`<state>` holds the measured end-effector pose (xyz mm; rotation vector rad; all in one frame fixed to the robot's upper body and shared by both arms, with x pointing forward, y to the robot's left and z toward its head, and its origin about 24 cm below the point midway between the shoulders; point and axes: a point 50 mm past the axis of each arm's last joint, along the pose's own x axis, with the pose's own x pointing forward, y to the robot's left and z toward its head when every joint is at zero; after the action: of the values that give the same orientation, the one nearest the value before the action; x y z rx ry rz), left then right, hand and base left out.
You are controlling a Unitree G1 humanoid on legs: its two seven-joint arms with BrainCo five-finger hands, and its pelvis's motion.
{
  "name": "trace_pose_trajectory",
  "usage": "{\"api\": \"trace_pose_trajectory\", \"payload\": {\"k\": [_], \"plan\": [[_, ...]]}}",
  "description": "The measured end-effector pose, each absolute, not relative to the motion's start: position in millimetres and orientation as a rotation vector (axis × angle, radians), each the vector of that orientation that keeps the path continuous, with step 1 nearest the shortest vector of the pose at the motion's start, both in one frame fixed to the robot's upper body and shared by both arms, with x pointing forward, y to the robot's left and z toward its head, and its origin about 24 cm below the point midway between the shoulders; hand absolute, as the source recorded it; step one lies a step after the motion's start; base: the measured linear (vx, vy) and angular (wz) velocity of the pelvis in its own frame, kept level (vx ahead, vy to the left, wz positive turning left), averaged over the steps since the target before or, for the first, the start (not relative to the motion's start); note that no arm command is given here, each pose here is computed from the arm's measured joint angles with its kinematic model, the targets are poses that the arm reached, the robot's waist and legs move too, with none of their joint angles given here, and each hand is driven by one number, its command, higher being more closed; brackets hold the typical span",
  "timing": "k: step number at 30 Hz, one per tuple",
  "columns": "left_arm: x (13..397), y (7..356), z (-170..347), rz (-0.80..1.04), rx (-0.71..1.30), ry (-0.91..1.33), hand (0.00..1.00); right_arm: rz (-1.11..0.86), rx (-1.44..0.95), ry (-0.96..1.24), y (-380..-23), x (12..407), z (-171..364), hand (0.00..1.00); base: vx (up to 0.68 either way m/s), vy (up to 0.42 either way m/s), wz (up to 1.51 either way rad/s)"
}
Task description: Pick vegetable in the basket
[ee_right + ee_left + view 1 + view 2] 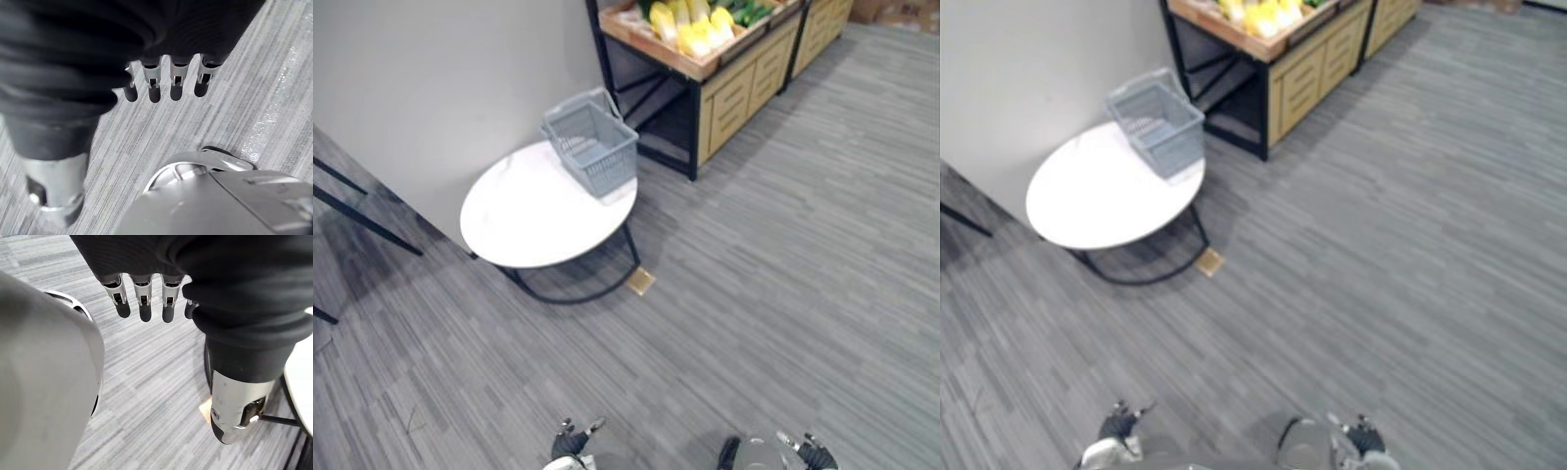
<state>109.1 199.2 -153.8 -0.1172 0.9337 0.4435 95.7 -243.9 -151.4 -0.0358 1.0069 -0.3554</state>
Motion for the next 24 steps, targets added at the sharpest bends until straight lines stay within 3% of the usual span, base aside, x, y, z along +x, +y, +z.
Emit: {"api": "trace_pose_trajectory", "payload": {"k": [7, 12, 15, 24], "plan": [[113, 199, -152, 0.461, -0.134, 0.913, 0.00, -0.393, -0.032, 0.970, -249, 105, -147, 0.00, 0.30, 0.234, 0.11], [124, 210, -146, 0.523, -0.159, 0.856, 0.00, -0.359, 0.043, 0.947, -220, 120, -150, 0.00, 0.26, 0.197, 0.43], [111, 217, -150, 0.549, -0.132, 0.897, 0.00, -0.326, 0.029, 0.929, -217, 127, -149, 0.00, 0.15, 0.085, -0.61], [103, 226, -150, 0.481, -0.033, 0.937, 0.00, -0.318, -0.009, 1.058, -219, 88, -160, 0.00, 0.18, 0.156, -0.04]]}}
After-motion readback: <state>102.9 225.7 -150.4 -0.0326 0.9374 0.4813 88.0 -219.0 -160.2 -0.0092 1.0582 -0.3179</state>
